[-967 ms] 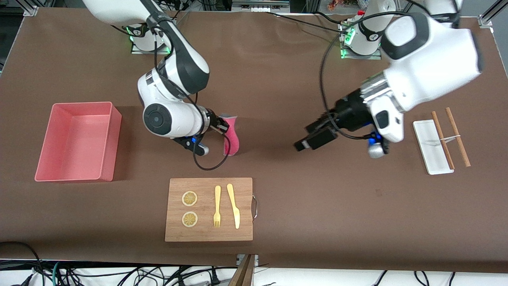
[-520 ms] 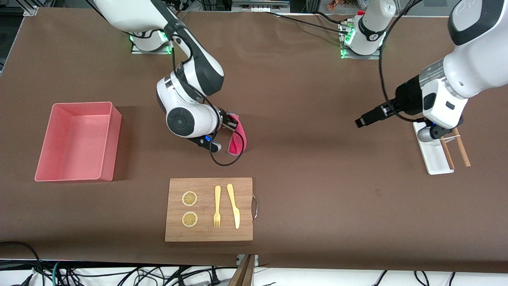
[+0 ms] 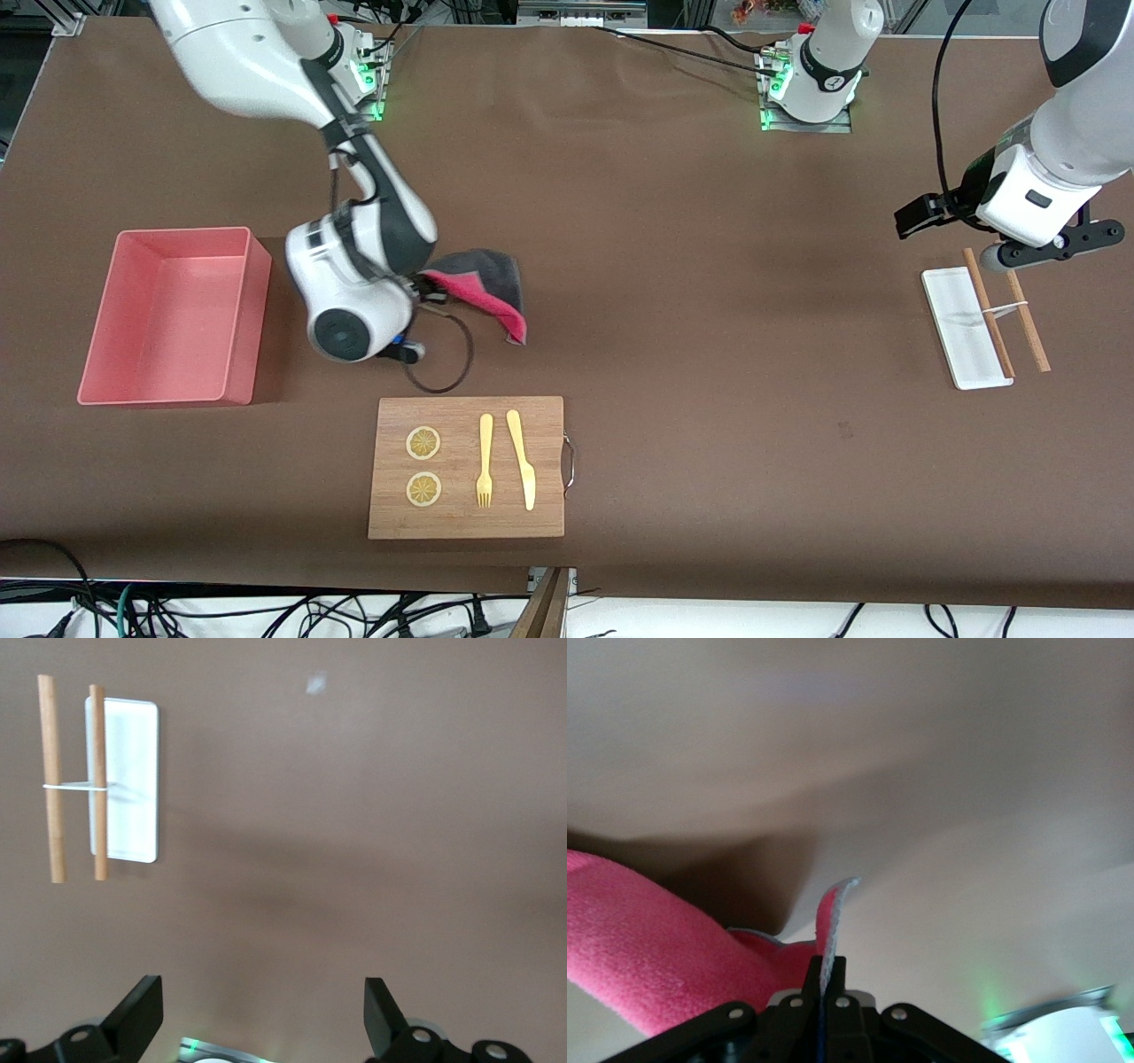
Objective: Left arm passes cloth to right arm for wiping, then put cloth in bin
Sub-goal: 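Wipe the table with the cloth using the right gripper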
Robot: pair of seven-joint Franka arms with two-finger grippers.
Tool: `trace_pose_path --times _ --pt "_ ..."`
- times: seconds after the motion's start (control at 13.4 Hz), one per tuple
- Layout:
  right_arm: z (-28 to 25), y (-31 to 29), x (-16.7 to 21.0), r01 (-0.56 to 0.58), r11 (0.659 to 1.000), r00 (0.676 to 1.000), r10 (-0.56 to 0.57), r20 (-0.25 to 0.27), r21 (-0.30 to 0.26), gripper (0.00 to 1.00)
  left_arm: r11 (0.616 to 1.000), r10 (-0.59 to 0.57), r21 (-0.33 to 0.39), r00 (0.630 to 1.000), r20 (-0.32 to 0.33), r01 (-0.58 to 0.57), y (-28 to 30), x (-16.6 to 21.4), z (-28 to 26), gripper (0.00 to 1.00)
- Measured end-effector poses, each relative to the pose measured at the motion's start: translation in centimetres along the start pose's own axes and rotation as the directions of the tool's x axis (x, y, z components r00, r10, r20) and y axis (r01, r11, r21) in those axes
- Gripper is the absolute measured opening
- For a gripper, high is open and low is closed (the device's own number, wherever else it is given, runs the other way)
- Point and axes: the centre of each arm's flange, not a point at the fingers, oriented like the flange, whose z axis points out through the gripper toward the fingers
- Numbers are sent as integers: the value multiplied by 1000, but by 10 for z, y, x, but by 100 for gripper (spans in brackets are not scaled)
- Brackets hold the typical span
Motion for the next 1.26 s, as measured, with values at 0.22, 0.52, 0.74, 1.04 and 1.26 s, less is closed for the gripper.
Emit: trace_pose_path --times 0.22,0.52,0.74,1.04,1.26 --pt "-5 90 44 47 998 999 -47 21 -35 2 1000 7 6 999 -32 -7 -8 -17 25 100" --pt "-11 142 61 125 981 992 -125 6 -147 2 1000 -18 -5 998 -57 18 -20 -16 26 100" --pt "-27 129 51 154 952 984 -173 -51 -266 2 999 -36 -25 993 -112 33 -29 -11 1 100" --pt "-26 57 17 104 918 976 -168 -139 -382 2 998 -44 -53 980 -193 34 -29 -1 -45 100" --pt "-11 1 -3 18 951 974 -86 -209 -309 2 998 -48 -53 984 -170 40 -28 19 -54 100"
